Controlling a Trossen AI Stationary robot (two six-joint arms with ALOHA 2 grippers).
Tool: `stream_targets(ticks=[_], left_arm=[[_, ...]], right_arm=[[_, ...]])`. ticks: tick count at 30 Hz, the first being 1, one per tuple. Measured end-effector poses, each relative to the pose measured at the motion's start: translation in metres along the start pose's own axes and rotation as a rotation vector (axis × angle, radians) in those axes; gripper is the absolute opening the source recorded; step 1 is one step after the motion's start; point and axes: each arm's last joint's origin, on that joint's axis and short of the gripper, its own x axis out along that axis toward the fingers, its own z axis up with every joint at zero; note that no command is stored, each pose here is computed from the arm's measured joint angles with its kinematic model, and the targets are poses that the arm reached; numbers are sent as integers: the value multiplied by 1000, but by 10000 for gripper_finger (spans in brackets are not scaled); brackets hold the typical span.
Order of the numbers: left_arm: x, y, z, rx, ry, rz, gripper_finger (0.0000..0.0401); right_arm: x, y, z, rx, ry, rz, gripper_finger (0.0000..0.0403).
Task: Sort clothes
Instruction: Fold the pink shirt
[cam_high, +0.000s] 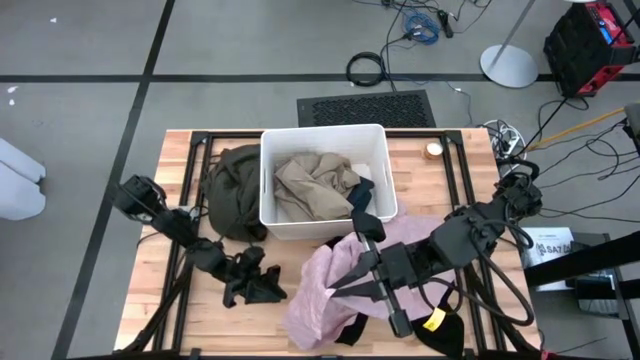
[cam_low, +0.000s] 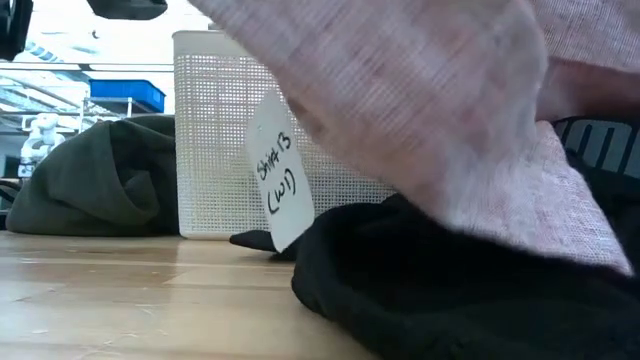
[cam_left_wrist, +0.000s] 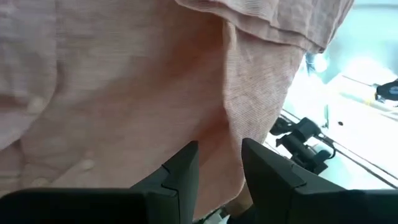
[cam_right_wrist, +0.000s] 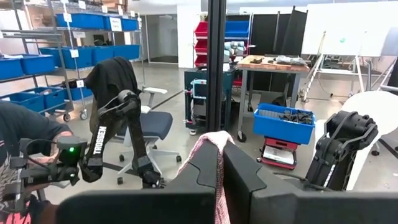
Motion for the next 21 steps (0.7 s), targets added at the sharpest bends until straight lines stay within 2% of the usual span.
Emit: stream_targets(ticks=[14, 21], left_arm=[[43, -12, 6, 10, 2, -124, 130], [56, -18, 16, 104, -22, -181, 130]], right_arm=[[7, 2, -3, 2, -14, 7, 0], [12, 4, -11, 18, 18, 10, 0]])
